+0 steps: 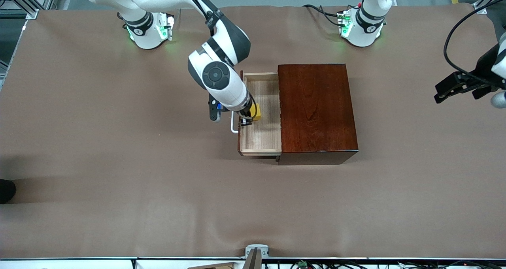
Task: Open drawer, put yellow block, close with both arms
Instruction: 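Carry the yellow cube with the right gripper over the open drawer, then lower the cube into the drawer and open the right gripper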
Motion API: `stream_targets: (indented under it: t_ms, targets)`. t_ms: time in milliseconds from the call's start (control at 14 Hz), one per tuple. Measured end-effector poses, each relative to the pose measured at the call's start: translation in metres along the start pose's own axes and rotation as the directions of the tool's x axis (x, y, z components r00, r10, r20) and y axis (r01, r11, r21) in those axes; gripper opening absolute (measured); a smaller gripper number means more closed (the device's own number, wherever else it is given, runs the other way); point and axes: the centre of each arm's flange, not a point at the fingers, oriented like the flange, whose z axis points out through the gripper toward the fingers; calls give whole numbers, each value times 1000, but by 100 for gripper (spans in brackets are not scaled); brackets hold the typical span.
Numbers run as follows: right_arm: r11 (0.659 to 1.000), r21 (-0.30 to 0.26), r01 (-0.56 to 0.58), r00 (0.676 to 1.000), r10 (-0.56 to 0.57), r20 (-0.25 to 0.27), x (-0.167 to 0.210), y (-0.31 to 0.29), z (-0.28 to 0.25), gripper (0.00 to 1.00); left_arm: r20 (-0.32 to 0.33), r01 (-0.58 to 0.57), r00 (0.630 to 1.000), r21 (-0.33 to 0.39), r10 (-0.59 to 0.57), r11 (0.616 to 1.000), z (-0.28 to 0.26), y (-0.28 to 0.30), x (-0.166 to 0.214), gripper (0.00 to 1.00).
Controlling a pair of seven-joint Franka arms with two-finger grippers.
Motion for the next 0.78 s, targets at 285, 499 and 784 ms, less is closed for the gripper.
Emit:
stream_targets:
  t_ms: [285,499,784]
  targets:
    - [999,4,-35,999,35,2,-5,2,4,56,1,-5,1000,1,5,1000,0,-7,0,100]
    - [999,3,-46,999,46,2,-6,3,4,56,5,-5,1000,2,5,1000,1,-7,0,100]
    - [999,15,-42,999,43,-13,-4,0,2,81,10,-5,1000,3,5,1000,3,-9,0,100]
